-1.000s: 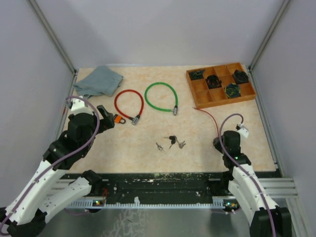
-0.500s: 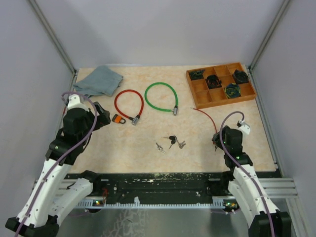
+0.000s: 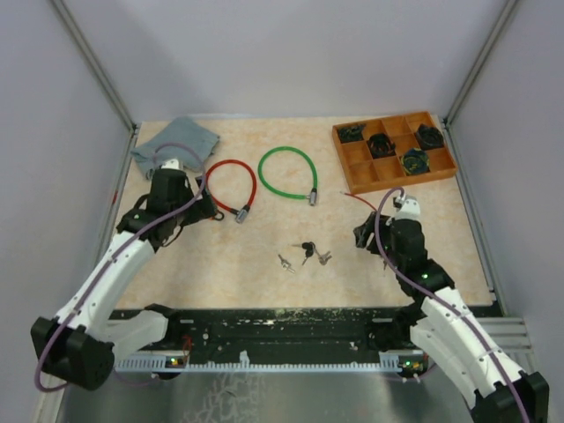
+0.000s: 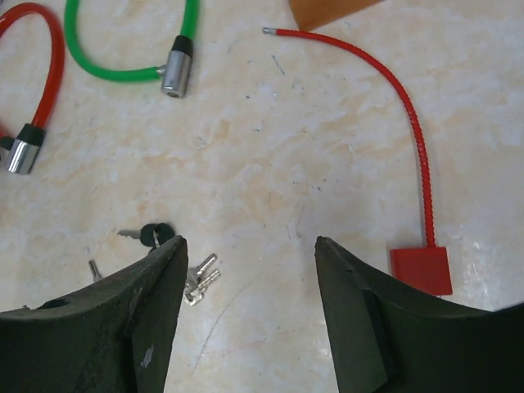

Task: Unlock with the key
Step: Place the lock at the center of the board, then adjust the lock at the center of the board.

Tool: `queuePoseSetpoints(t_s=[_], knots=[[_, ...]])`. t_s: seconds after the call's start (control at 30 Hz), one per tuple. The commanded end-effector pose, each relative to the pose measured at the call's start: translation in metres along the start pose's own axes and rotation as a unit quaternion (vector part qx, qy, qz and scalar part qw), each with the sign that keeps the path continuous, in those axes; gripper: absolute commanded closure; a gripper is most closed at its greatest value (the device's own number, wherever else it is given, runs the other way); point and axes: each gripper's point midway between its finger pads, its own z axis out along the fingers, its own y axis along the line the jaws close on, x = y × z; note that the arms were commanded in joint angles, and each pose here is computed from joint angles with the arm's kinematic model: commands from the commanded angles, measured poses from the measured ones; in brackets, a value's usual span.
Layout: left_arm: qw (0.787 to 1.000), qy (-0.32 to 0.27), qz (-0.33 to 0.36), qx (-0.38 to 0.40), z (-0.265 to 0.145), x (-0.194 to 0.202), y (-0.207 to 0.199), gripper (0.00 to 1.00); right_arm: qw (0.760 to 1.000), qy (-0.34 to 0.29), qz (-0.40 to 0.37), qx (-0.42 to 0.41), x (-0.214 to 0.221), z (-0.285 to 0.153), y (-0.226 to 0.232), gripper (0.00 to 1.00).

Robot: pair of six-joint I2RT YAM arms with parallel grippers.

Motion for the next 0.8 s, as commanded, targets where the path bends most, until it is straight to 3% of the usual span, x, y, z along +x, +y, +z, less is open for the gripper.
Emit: queuePoseSetpoints(t_s=[0.0,0.17,0.47,0.77], knots=[[1.000,0.029,0.005,0.003,0.020,-0.005,-0.008,0.00,0.994,-0.051,-0.060,-0.074,-0.029,0.000,0.034,0.36],[0.994,0.085,0.004,-0.062,0.054,0.002,0.010,0.00,0.986,-0.072,-0.094,-0.118,-0.029,0.004,0.047,0.36],[0.985,0.123,0.003,-0.118,0.102,-0.016,0.026,0.02,0.982,-0.083,-0.094,-0.141,-0.023,-0.001,0.049,0.37],[0.960,0.195,0.015,-0.201,0.148,-0.009,0.060,0.07,0.980,-0.087,-0.100,-0.147,-0.024,-0.001,0.051,0.37]])
